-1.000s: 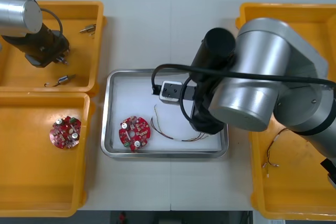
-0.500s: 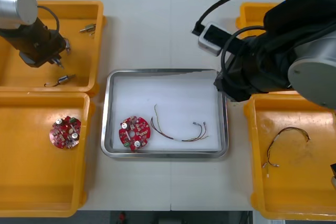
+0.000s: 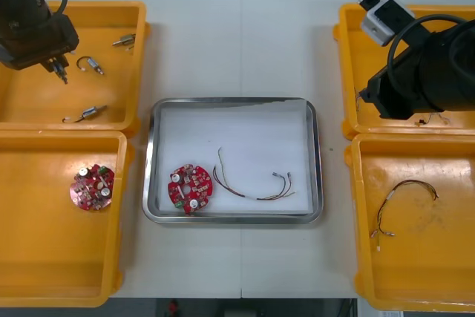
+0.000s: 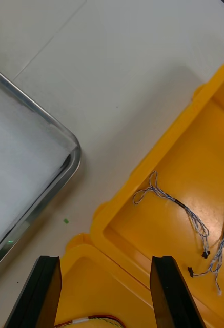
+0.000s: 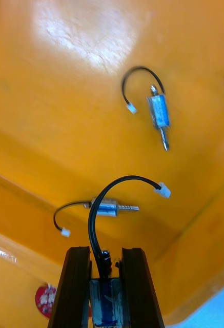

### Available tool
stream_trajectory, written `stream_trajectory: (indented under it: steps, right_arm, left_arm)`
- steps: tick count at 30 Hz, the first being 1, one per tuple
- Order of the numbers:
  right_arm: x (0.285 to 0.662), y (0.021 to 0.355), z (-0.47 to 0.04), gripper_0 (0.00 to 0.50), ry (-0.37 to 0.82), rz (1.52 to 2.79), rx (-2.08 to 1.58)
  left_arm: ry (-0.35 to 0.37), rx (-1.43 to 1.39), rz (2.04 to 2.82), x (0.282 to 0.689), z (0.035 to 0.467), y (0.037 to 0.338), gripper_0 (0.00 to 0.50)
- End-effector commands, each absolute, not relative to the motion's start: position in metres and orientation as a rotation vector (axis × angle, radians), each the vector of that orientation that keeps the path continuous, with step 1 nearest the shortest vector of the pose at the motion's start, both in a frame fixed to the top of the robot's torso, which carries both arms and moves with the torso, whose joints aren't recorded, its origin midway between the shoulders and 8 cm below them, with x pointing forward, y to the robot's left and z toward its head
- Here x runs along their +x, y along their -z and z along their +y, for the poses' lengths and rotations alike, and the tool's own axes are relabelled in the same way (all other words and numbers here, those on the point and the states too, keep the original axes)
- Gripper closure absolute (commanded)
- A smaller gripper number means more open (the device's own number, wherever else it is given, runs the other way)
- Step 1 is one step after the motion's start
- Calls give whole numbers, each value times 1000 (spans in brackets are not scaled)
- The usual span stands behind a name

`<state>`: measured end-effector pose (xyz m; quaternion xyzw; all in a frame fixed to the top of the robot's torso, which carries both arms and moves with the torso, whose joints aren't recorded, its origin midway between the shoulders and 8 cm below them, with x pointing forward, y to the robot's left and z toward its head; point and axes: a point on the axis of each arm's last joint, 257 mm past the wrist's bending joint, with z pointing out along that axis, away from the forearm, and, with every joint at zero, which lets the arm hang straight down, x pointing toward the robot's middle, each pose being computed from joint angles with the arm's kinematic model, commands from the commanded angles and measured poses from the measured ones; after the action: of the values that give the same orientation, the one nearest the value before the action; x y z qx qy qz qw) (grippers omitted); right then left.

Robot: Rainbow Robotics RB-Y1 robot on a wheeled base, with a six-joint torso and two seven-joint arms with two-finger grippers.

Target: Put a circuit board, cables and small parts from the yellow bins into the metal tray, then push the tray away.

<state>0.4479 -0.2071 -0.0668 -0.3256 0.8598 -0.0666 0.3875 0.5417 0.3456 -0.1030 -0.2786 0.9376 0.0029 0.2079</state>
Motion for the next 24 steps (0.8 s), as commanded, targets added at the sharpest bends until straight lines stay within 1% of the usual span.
stream_trajectory:
  steps: [1, 3, 6, 10, 13, 17, 24]
  right_arm:
    - [457, 53, -250, 0, 181, 2227, -674]
    - [463, 51, -260, 0, 173, 2244, -635]
    - [474, 50, -275, 0, 147, 2282, -565]
    - [493, 43, -291, 0, 130, 2320, -483]
    - [503, 44, -301, 0, 134, 2351, -441]
    - [513, 51, -318, 0, 150, 2405, -385]
    - [529, 60, -338, 0, 158, 2493, -313]
  left_arm:
    - [-8, -584, 2628, 526, 322, 74, 500]
    - [-3, -525, 2624, 520, 303, 73, 500]
    - [36, -426, 2627, 512, 271, 73, 500]
    - [47, -295, 2636, 500, 228, 83, 500]
    - [52, -214, 2644, 495, 201, 97, 500]
    - [25, -115, 2659, 492, 175, 126, 500]
    - [24, -18, 2674, 491, 146, 166, 500]
